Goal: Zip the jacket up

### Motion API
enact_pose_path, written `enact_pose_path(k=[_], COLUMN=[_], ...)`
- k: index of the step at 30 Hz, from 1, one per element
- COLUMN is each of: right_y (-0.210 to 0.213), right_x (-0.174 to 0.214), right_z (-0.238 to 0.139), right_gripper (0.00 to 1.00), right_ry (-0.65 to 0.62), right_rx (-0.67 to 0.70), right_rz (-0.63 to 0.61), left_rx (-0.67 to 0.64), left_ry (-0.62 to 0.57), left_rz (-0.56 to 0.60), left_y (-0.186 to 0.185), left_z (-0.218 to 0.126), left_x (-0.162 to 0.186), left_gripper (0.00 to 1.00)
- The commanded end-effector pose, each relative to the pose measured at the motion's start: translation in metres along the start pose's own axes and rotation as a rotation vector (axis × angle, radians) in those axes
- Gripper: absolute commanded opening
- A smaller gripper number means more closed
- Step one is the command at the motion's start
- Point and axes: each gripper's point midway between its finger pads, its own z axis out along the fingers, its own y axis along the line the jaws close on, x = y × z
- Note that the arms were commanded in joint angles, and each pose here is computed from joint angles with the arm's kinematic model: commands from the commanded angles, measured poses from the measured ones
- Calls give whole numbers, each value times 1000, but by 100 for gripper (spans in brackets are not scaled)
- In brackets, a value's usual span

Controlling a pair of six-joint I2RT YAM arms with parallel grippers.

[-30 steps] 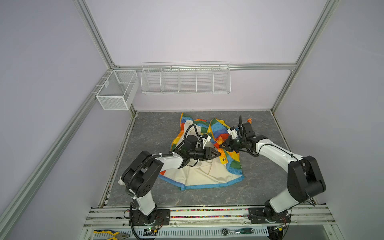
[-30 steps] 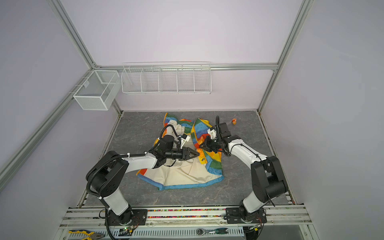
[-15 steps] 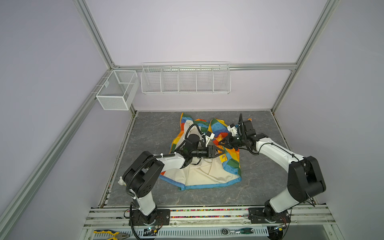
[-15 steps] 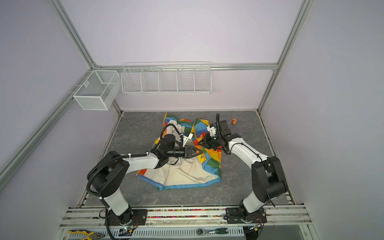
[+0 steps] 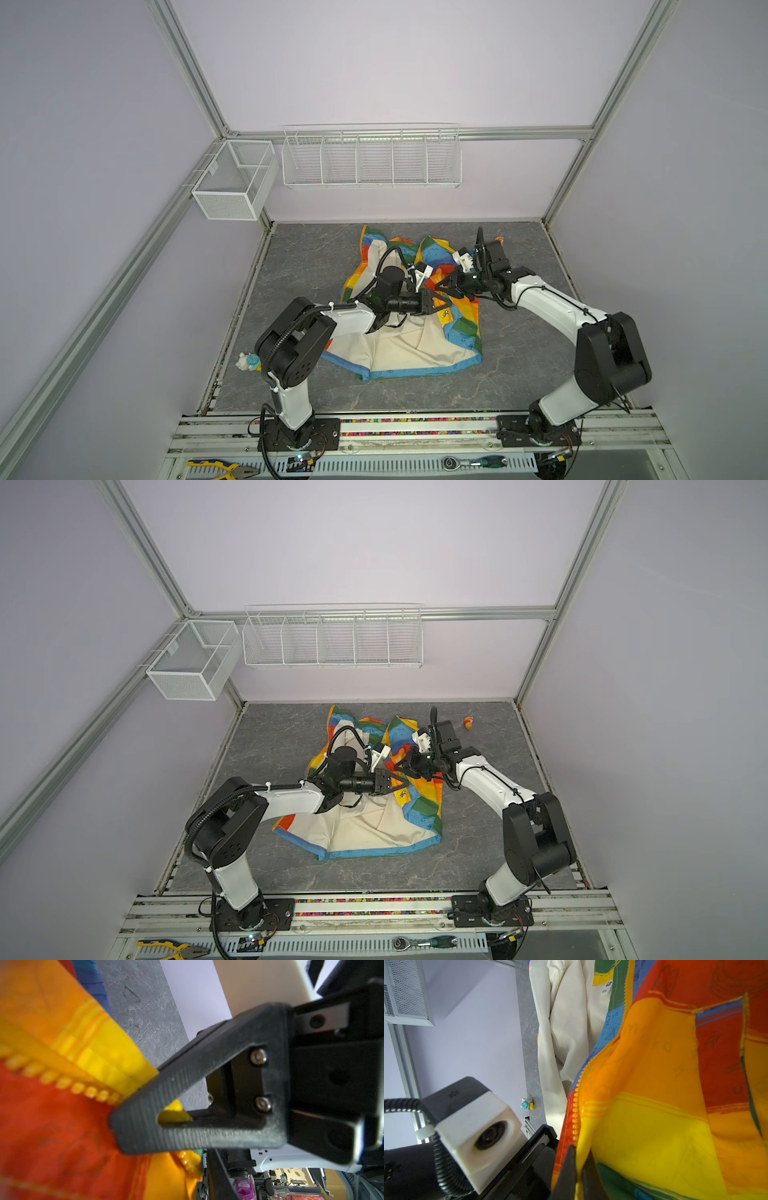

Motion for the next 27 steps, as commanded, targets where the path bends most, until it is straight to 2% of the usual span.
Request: enact_pose_path(k=[1, 4, 6, 8, 11, 13, 18, 23, 27], right_y=[15, 12, 8, 7, 12, 16, 21, 25, 28], right_x=[-3, -7, -12, -15, -15, -12, 9, 36, 43], right_z=[-7, -17, -30, -44, -64, -72, -72, -55, -46], right_gripper=[7, 22, 39, 51, 61, 60, 49, 47, 48], right_ry=[-16, -50, -95, -141, -199, -220, -190, -120, -112], right_rx=[-27, 7, 36, 58, 77, 79, 102, 133, 112], right_rz=[-31, -33, -32, -35, -61, -73, -122, -181, -171], left_rx=[16, 0, -23, -57, -119, -160, -225, -250, -237], left_ry=[-19, -16, -27, -42, -88, -112, -131, -152, -158], left_rz=[16, 17, 25, 35, 52, 60, 87, 97, 96], left_y=[-5, -3, -2, 1, 3, 4, -3, -12, -19], left_z=[6, 5, 1, -3, -13, -19, -23, -25, -25], left_x=[-10, -10, -13, -16, -28, -37, -55, -68, -72], left_gripper=[8, 0, 0, 0, 0, 0, 0, 0, 0])
